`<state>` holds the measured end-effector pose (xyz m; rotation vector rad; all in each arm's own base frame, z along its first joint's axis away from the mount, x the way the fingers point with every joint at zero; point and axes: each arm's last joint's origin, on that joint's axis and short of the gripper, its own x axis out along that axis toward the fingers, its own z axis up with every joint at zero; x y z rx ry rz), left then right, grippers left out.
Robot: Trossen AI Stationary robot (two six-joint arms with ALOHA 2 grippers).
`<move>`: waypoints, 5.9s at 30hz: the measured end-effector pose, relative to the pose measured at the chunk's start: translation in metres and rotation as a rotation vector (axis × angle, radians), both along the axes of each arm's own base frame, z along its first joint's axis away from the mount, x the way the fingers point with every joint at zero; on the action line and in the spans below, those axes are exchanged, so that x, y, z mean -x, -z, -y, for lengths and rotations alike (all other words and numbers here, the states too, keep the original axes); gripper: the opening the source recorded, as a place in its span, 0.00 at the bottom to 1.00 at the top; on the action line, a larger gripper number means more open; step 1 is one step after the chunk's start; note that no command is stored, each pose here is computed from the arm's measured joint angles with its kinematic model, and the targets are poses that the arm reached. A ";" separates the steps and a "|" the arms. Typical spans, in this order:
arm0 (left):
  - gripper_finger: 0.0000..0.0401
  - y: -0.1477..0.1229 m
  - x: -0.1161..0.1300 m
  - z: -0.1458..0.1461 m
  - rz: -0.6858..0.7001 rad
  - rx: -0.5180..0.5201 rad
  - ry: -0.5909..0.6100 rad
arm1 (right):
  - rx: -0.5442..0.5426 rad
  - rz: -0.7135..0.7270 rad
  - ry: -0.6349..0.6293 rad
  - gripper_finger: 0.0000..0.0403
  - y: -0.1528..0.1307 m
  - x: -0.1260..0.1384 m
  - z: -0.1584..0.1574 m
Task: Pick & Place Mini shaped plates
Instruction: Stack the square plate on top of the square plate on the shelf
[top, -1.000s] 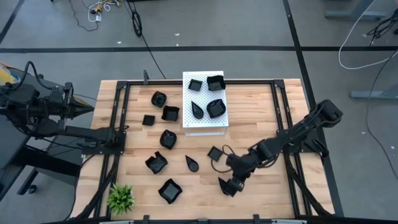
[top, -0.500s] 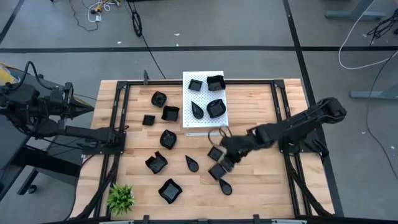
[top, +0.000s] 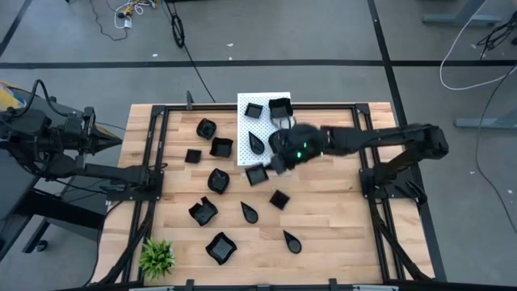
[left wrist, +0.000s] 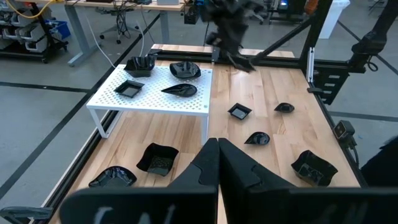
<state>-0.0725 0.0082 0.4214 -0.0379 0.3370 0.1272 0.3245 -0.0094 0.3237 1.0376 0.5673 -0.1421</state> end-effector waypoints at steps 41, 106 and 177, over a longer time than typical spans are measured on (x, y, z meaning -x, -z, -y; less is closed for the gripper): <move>0.01 0.000 0.000 0.000 0.000 0.000 0.000 | -0.272 0.088 0.710 0.00 0.014 -0.023 0.124; 0.01 0.000 0.000 0.000 0.000 0.000 0.000 | -0.180 -0.061 0.805 0.00 0.051 -0.019 0.167; 0.01 0.000 0.000 0.000 0.000 0.000 0.000 | -0.198 -0.089 0.777 0.00 0.050 -0.025 0.179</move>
